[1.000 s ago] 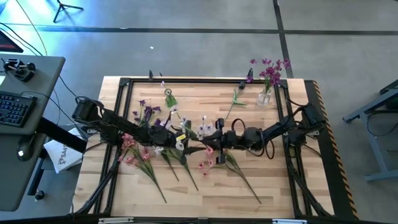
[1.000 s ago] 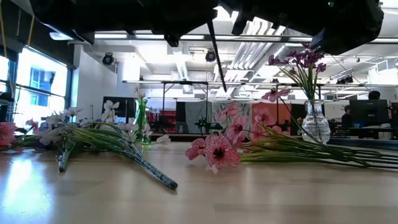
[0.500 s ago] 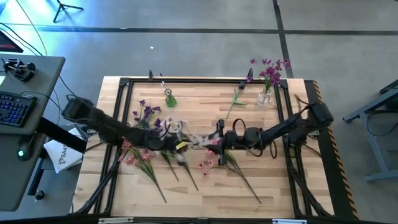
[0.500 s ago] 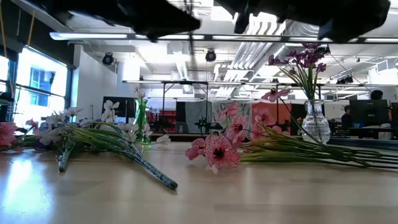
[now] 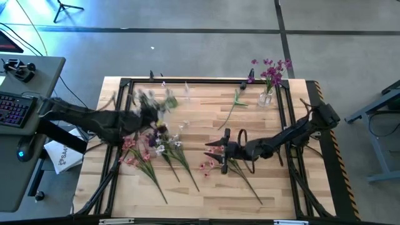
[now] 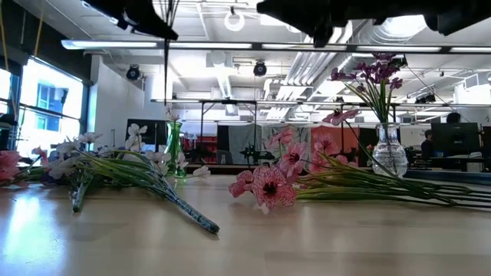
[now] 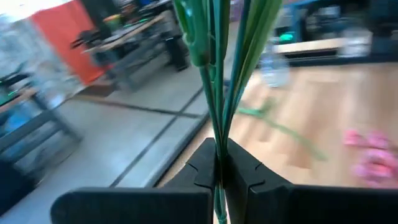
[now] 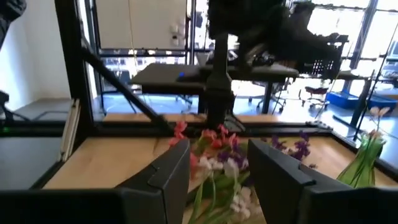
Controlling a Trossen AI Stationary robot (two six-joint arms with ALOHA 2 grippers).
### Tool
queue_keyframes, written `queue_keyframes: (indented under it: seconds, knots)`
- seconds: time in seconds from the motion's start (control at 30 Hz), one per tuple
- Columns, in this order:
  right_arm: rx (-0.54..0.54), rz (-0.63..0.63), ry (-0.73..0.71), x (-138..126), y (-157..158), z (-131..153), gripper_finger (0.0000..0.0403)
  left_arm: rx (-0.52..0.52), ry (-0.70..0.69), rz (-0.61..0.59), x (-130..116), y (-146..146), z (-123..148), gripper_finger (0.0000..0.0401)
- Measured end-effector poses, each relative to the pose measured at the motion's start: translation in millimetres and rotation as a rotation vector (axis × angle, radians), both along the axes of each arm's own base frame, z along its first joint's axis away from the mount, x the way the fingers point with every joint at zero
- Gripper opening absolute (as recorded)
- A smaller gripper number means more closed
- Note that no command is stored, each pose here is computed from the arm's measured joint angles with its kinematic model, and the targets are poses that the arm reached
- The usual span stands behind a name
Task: Sort flowers into vase by color
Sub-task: Put the top white flowers into the green vase
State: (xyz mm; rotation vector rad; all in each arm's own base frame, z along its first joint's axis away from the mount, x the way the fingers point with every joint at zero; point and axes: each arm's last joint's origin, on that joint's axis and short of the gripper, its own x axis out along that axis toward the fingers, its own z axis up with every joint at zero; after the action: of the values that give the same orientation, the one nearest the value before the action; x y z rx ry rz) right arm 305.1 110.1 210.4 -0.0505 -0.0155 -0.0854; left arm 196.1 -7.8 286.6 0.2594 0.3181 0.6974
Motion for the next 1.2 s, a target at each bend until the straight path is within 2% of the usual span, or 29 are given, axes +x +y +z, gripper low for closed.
queue_keyframes:
  seconds: [0.3,0.43,0.8,1.2]
  knots:
    - [0.013,0.002,0.025,3.4,2.2,-11.1,0.0151,0.008,-0.169,0.178,-46.4,60.2,-4.7,0.0]
    - [0.009,0.002,0.014,3.4,2.1,-9.9,0.0151,0.008,-0.234,0.143,-53.3,74.7,-7.9,0.0]
    - [0.011,0.001,0.014,3.5,1.9,-9.9,0.0151,-0.055,-0.204,0.102,-39.1,109.3,-29.2,0.0]
    - [0.021,0.001,0.013,3.5,1.9,-9.9,0.0151,-0.116,-0.155,0.13,-24.4,124.4,-48.4,0.0006]
